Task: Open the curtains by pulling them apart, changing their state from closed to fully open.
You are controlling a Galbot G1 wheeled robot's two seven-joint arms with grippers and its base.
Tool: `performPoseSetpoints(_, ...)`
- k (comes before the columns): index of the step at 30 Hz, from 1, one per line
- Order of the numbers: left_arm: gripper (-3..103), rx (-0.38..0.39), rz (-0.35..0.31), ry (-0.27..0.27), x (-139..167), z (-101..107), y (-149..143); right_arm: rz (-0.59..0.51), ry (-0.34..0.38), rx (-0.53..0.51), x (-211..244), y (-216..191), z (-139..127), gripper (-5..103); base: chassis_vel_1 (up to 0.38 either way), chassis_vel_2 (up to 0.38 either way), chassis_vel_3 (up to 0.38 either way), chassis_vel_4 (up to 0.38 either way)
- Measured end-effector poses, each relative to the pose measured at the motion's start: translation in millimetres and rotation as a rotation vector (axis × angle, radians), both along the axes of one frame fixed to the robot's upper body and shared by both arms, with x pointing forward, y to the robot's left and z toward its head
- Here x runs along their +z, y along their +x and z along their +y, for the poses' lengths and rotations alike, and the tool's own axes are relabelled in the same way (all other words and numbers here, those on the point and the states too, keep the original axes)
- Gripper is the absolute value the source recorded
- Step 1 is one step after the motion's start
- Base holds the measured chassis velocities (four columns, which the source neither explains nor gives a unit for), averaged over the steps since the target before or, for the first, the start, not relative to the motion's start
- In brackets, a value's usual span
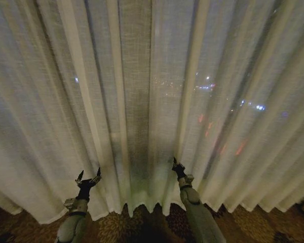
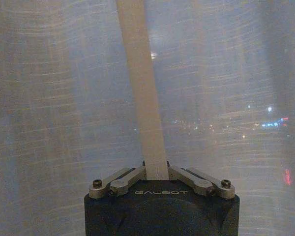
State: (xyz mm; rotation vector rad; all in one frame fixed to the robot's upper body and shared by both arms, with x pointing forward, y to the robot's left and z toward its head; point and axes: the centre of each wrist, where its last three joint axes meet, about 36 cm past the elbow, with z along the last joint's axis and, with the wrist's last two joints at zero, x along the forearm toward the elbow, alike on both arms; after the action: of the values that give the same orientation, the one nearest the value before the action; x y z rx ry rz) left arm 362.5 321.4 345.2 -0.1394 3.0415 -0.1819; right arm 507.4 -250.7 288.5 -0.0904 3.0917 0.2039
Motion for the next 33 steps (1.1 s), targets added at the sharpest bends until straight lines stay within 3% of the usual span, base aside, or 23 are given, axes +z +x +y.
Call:
performPoseSetpoints(11,100,0.000,0.000,0.000,0,0,0,-0.004,0.001,0.004,-1,0,-10,0,-0.212,-0.230,0.231,0.215)
performPoseSetpoints(33,100,0.000,0.000,0.000,0,0,0,-0.009,-0.005,0.001,-5,1,-26,0,-0.346,-0.346,0.345,0.349)
